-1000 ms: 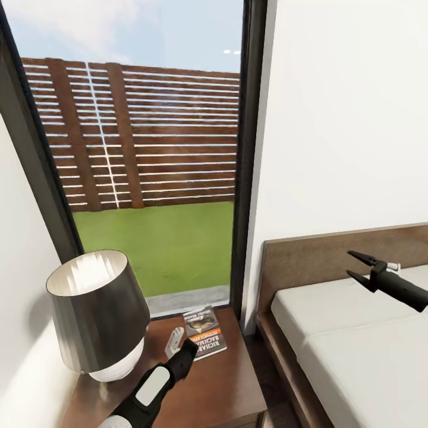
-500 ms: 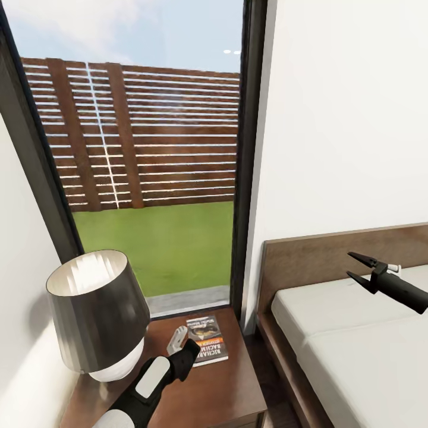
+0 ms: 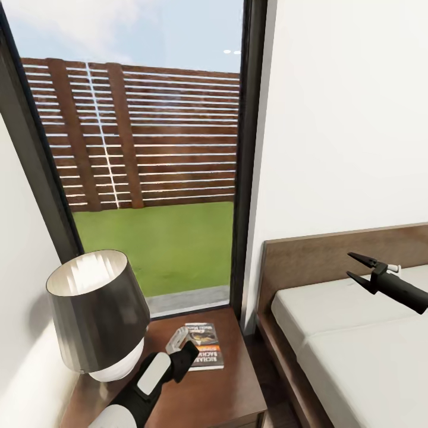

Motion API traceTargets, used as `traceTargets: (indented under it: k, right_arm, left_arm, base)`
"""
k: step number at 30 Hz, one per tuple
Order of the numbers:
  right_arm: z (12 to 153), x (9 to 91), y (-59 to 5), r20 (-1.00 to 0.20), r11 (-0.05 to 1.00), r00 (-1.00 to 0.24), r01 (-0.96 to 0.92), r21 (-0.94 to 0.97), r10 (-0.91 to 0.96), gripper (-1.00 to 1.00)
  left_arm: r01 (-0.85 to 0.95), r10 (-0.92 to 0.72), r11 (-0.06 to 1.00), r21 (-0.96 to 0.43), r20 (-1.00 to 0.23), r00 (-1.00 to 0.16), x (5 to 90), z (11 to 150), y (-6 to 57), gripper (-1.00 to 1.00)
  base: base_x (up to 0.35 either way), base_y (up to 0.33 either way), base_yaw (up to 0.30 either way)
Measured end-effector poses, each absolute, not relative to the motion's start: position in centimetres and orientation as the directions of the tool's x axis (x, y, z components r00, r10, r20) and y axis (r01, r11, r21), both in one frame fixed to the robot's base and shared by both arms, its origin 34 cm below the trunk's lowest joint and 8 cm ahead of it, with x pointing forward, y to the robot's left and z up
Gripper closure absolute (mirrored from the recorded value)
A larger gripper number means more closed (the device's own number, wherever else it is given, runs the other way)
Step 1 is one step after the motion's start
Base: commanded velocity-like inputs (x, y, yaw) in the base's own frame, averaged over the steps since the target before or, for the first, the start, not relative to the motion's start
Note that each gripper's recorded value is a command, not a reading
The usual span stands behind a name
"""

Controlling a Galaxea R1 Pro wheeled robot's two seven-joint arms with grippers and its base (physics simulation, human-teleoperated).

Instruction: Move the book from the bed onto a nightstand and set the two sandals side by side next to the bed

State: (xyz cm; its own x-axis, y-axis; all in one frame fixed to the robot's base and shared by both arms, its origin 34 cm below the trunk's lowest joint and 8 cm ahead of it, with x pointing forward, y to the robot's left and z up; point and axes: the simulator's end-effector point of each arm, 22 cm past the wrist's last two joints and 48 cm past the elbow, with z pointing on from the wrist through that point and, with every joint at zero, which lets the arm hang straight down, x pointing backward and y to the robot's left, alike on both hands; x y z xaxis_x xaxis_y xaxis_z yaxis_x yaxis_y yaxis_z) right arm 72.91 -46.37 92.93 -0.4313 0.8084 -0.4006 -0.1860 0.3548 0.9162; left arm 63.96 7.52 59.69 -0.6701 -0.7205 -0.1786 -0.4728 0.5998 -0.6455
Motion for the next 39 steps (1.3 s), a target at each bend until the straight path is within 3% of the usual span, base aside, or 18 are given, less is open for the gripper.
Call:
traceTargets:
  k: [18, 29, 39]
  right_arm:
    - [92.9, 72.9, -46.3, -0.4, 0.354, -0.432, -0.186, 0.917, 0.808, -1.0]
    - [92.8, 72.9, -46.3, -0.399, 0.354, -0.433, -0.184, 0.917, 0.808, -1.0]
    - [92.8, 72.9, -46.3, -0.4, 0.355, -0.433, -0.183, 0.917, 0.808, -1.0]
  left_arm:
    - [-0.462, -0.694, 0.655, -0.598, -0.235, -0.68, 64.0, 59.1, 8.5, 1.0]
    - [-0.384, -0.634, 0.732, -0.562, -0.357, -0.686, 64.9, 59.6, 8.3, 1.0]
    - [-0.357, -0.613, 0.752, -0.555, -0.387, -0.689, 65.0, 59.9, 7.9, 1.0]
  base:
    - [0.0, 0.0, 0.0]
    - [0.0, 0.0, 0.0]
    - [0.0, 0.0, 0.0]
